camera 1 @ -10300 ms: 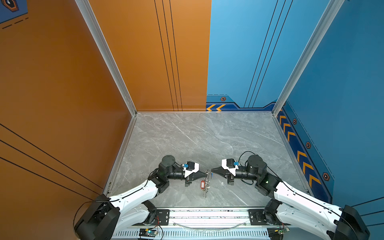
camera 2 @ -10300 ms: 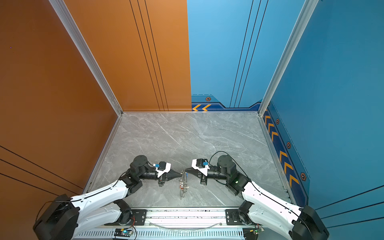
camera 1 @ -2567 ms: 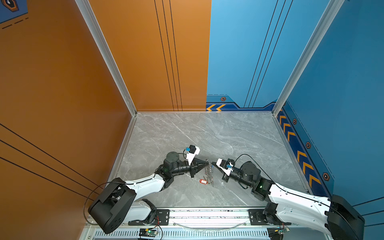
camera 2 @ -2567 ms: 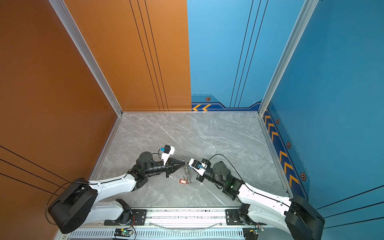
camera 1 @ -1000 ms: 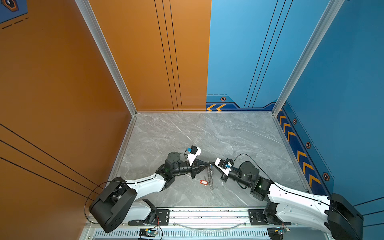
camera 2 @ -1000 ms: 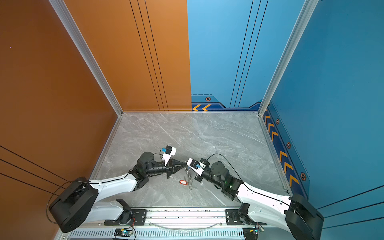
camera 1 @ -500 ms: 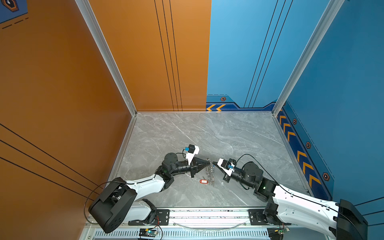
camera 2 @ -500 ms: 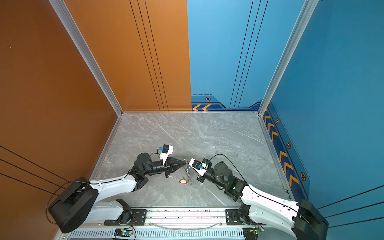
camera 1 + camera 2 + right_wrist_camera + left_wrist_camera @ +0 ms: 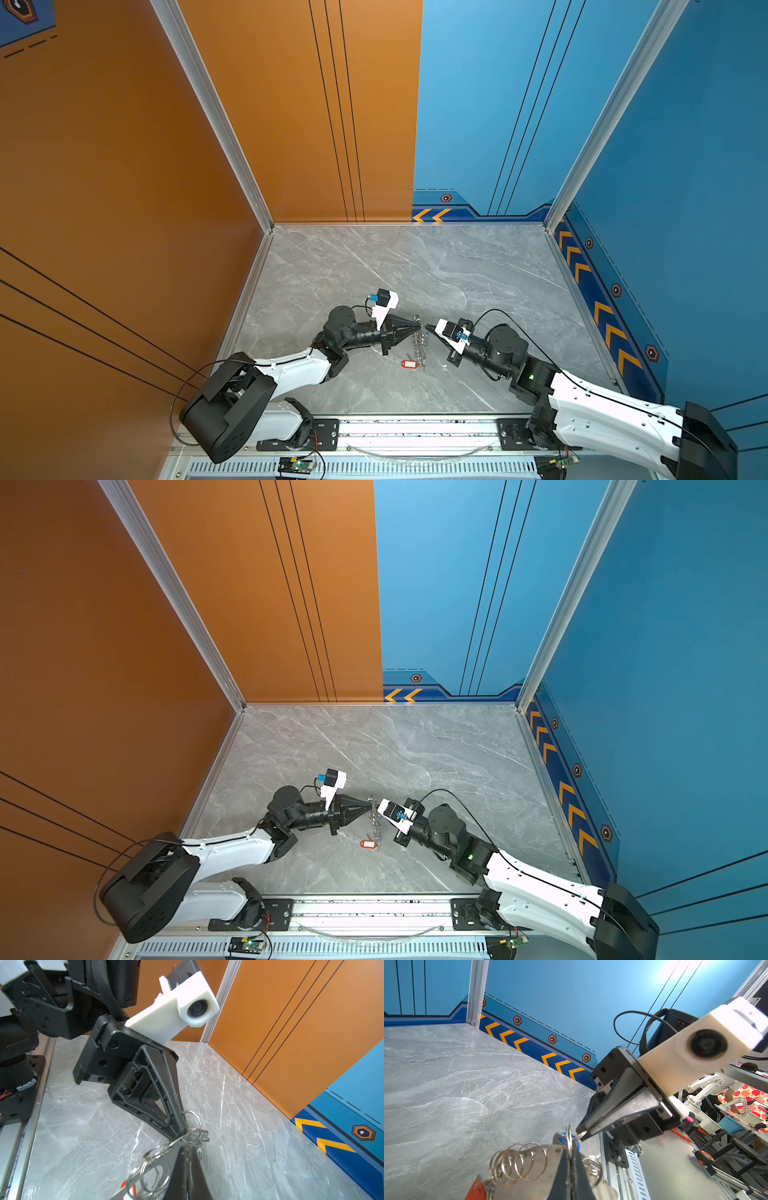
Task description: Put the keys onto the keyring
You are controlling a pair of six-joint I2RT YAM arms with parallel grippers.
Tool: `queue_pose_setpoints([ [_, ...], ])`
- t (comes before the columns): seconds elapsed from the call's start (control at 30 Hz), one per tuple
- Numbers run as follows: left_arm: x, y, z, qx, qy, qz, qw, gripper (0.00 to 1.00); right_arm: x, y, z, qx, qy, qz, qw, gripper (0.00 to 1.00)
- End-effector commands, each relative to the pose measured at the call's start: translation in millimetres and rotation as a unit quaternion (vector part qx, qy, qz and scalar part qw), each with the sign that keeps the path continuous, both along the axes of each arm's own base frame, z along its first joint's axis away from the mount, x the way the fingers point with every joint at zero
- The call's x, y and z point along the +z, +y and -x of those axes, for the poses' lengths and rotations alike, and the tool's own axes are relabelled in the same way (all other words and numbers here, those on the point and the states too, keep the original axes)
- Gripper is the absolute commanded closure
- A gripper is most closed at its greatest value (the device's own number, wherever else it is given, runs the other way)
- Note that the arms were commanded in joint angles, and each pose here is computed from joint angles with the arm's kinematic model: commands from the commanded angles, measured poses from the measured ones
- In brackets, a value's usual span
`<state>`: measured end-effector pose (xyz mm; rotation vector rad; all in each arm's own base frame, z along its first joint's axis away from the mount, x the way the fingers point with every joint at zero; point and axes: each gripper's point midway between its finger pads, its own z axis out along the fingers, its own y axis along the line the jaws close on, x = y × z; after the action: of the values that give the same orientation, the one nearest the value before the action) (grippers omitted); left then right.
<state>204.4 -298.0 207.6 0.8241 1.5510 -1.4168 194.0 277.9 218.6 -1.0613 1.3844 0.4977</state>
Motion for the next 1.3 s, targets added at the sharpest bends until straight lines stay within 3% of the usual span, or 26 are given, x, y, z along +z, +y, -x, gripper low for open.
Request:
queue_pose_setpoints([
  [0.0, 6.6, 0.9, -0.4, -0.004, -0.014, 0.012, 1.000, 1.00, 15.7, -0.3, -0.2, -0.004, -0.016, -0.004, 1.000, 1.00],
  [0.27, 2.6, -2.4, 0.1, -0.012, -0.009, 0.008, 1.000, 1.00, 19.4, -2.1, -9.0, -0.028, -0.025, -0.003, 0.999, 1.00],
  [1.27, 5.3, -1.0, -1.5, -0.010, -0.008, 0.011, 1.000, 1.00, -0.7, 4.8, -5.6, -0.008, -0.007, 0.023, 1.000, 1.00],
])
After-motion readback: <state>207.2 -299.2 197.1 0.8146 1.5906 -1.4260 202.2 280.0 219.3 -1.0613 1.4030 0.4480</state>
